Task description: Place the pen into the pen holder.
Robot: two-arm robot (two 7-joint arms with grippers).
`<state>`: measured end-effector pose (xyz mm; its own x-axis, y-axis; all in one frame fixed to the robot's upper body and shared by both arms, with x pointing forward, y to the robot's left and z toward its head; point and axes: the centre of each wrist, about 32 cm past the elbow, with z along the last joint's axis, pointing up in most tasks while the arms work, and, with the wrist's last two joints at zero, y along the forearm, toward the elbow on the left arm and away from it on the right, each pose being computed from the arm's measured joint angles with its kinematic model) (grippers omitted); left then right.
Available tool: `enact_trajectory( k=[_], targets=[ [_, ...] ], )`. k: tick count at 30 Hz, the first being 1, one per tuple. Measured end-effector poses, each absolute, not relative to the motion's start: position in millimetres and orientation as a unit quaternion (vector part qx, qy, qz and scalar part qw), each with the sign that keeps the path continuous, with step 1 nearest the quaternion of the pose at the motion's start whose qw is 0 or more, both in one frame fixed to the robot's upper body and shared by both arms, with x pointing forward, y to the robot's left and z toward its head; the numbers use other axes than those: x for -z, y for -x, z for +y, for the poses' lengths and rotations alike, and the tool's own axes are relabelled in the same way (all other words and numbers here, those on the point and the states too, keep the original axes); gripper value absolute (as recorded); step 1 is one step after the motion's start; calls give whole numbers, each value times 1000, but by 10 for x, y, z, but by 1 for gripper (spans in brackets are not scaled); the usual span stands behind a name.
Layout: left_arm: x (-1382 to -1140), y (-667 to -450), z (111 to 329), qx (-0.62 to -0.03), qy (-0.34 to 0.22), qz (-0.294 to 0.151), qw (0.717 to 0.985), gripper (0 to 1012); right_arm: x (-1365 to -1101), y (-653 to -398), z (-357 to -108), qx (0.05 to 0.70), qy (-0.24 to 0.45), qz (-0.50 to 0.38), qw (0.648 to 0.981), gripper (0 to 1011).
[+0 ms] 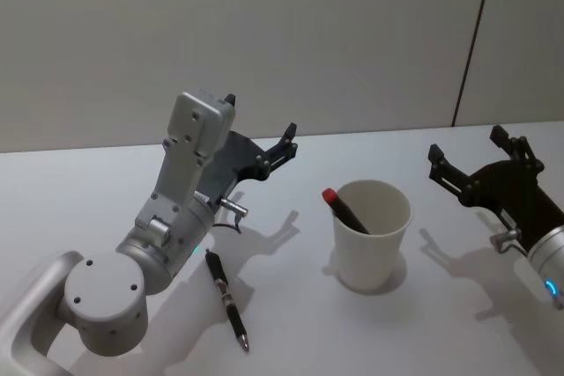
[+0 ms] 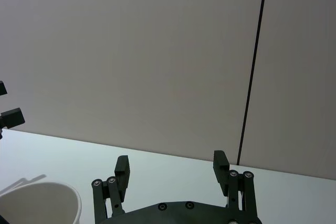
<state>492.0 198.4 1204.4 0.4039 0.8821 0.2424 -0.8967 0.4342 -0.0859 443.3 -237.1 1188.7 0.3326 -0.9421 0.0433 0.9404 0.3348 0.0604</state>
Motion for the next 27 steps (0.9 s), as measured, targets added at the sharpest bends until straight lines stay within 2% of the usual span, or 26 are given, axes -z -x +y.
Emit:
enact_trajectory(
  k=[20,27],
  targets=[
    [-12058,-4960,1988,-533,-23,-125,836,1001,-11887,-4433,-2371,577,-12,-35,816,1001],
    [-12075,-4935,1977,-546,-29,-108,830,1001,-11887,-4433,-2371,577,-12,-35,816,1001]
  ],
)
